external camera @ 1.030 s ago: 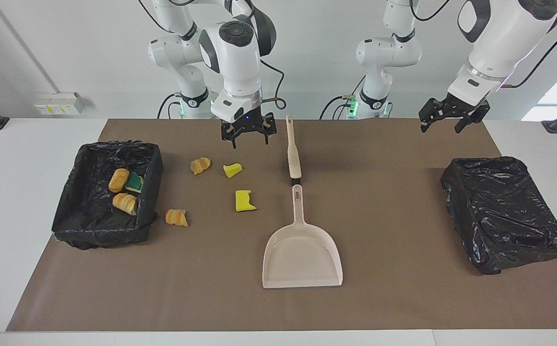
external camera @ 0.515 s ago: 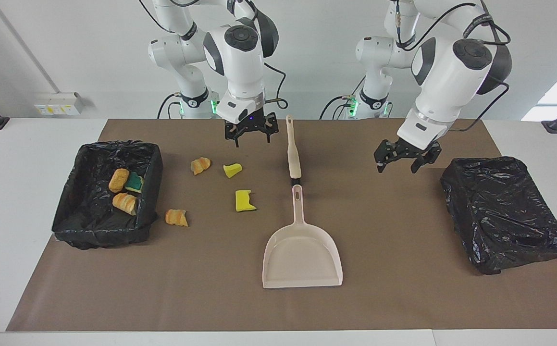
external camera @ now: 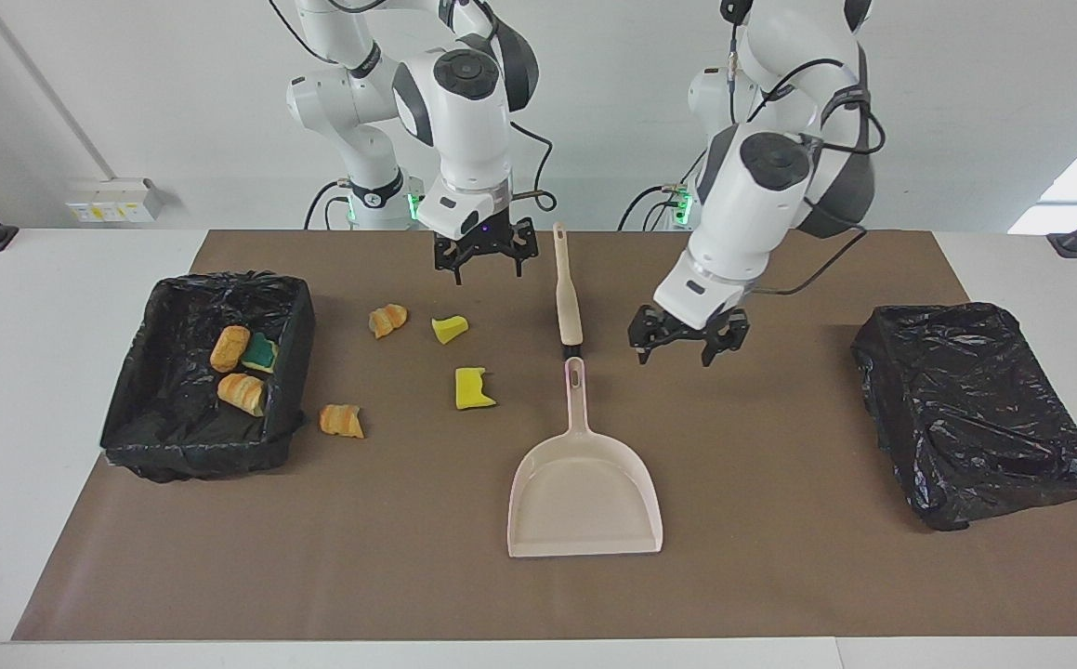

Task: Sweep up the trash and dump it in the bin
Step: 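Reach and grasp the pink dustpan handle with the left gripper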

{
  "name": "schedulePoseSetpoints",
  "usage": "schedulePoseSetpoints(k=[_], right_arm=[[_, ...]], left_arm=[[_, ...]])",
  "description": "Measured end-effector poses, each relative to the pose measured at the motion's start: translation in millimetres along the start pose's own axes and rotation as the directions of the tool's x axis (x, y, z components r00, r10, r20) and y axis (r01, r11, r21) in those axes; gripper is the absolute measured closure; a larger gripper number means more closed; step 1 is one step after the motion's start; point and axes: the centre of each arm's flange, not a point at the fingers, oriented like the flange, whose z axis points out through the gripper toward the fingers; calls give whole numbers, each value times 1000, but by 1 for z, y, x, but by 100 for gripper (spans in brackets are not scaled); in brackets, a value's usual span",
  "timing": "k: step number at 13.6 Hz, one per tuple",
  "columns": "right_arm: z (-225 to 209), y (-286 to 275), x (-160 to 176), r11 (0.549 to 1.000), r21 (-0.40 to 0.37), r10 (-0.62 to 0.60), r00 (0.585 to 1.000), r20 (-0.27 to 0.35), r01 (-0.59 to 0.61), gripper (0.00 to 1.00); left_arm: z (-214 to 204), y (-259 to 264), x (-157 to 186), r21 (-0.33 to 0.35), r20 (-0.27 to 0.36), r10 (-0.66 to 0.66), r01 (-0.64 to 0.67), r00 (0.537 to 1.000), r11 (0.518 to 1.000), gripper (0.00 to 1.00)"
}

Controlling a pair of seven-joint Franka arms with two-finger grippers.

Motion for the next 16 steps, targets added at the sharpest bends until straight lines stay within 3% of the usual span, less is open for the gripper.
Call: schedulePoseSetpoints(k=[8,13,16], right_arm=[[0,0,0,1000,0,0,1000,0,0,0],[0,0,0,1000,0,0,1000,0,0,0],[0,0,0,1000,0,0,1000,-1,0,0]], left_arm=[[93,62,-15,-4,22,32,-32,999,999,0],[85,60,-9,-3,12,26,-26,1000,1000,0],[89,57,-14,19,59,26,-27,998,999,34]])
